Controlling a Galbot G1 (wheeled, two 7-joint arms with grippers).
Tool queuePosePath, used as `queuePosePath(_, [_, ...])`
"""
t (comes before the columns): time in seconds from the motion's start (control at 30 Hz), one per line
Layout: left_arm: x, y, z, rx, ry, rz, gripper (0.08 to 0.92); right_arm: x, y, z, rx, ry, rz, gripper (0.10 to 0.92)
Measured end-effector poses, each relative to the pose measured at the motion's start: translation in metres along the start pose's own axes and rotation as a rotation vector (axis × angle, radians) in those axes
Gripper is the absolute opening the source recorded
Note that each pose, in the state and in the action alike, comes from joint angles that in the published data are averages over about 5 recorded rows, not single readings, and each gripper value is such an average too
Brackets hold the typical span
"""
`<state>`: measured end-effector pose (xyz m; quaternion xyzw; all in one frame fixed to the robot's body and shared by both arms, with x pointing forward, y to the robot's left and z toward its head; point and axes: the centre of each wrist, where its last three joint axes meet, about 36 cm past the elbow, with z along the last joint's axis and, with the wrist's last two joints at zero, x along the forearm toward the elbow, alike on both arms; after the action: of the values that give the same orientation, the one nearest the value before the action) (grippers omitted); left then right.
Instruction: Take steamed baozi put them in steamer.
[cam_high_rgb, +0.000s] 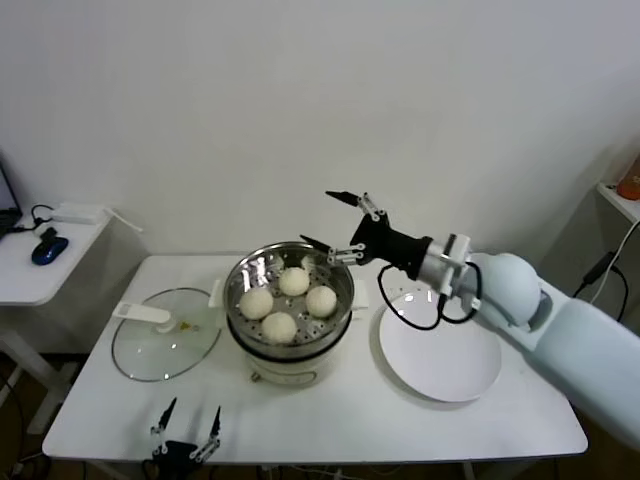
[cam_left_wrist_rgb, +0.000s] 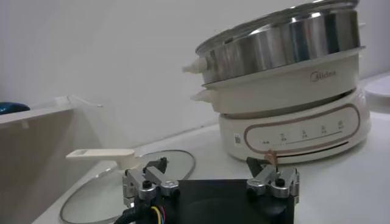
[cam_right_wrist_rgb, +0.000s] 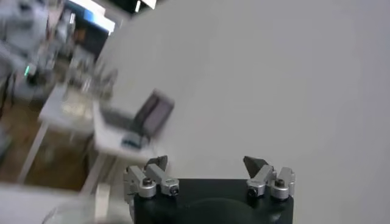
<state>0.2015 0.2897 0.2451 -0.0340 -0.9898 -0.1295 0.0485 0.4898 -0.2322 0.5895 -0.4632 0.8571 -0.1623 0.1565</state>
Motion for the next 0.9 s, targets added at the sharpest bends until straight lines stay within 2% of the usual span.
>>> queuePosePath(0.13, [0.002,-0.001,0.0,0.0,0.003,0.0,0.823,0.024,0.021,0.03,-0.047,-0.131,0.14,0.823])
queuePosePath(0.27, [0.004,-0.002,0.0,-0.001,0.005,0.0,0.823,0.058,0.065,0.076,-0.135,-0.165,0.275,0.823])
queuePosePath(0.47, [0.005,-0.001,0.001,-0.002,0.006,-0.001,0.823,0.12,0.167,0.133,-0.303,-0.099,0.437,0.823])
queuePosePath(0.67, [0.005,-0.001,0.003,-0.004,0.012,0.002,0.823,0.174,0.268,0.15,-0.447,-0.006,0.577,0.823])
queuePosePath(0.9, [0.008,-0.001,0.004,-0.006,0.016,0.004,0.823,0.207,0.33,0.147,-0.517,0.072,0.715,0.823])
